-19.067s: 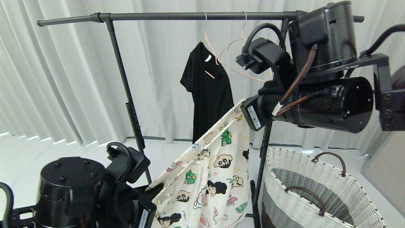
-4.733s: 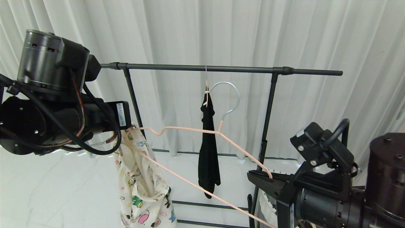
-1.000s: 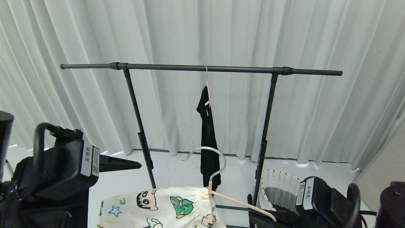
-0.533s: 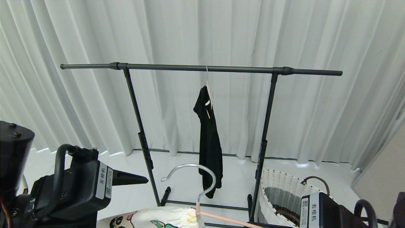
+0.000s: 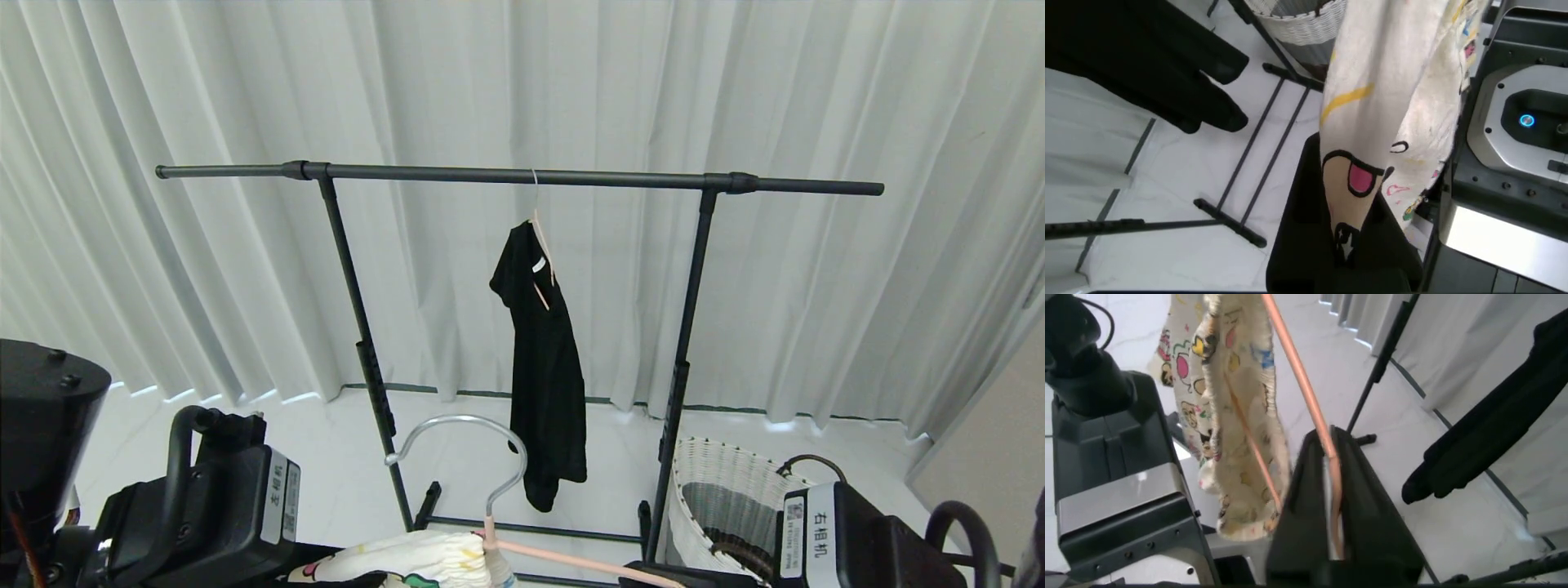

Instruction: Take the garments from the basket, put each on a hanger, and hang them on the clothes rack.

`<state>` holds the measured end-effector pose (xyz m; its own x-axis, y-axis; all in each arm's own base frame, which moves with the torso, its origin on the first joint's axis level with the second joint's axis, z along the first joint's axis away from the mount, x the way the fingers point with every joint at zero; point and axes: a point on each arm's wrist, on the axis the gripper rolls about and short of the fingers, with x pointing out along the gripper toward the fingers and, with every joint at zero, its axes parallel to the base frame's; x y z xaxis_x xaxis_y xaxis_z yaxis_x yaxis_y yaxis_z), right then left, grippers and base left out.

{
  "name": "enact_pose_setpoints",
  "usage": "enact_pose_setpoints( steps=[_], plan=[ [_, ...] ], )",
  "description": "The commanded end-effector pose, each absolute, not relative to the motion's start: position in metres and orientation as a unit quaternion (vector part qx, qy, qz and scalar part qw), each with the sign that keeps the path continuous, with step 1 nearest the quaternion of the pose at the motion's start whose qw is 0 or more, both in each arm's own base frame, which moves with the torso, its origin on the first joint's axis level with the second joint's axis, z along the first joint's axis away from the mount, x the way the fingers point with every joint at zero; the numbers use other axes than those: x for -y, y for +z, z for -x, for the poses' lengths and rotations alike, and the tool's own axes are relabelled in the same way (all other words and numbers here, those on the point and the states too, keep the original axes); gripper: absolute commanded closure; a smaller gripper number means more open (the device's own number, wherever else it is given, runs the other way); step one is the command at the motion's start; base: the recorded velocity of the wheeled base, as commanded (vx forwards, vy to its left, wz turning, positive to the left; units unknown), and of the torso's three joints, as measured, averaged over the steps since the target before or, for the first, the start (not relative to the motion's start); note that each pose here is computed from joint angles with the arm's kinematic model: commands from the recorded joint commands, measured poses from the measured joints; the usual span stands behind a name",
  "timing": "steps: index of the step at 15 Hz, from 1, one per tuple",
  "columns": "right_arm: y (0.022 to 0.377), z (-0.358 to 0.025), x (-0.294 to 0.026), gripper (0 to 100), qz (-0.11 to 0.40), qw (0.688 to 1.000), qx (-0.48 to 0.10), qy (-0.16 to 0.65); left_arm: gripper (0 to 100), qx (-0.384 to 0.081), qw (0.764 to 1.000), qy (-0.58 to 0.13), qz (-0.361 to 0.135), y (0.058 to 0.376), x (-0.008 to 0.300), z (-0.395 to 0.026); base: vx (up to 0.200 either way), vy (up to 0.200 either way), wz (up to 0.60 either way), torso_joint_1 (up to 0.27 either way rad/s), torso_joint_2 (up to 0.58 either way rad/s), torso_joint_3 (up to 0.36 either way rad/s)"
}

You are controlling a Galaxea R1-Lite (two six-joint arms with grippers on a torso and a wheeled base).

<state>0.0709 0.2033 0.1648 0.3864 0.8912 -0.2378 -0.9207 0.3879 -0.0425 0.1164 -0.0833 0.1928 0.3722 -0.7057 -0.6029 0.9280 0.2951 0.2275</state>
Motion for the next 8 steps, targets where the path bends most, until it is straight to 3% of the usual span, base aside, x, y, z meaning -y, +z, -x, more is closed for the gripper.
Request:
enact_pose_setpoints(
  steps=[1, 5, 8],
  plan=[
    [0.164, -0.071, -0.203, 0, 0.085, 0.828, -0.089, 0.547, 100, -0.202, 0.78, -0.522, -0.279, 0.192, 0.083, -0.117, 0.0, 0.0, 0.0, 0.0, 0.0, 0.0],
    [0.165, -0.07, -0.2, 0, 0.085, 0.834, -0.088, 0.539, 100, -0.204, 0.785, -0.515, -0.277, 0.192, 0.081, -0.119, 0.0, 0.0, 0.0, 0.0, 0.0, 0.0],
    [0.163, -0.074, -0.192, 0, 0.088, 0.856, -0.088, 0.502, 100, -0.216, 0.811, -0.473, -0.27, 0.19, 0.067, -0.121, 0.0, 0.0, 0.0, 0.0, 0.0, 0.0]
  ],
)
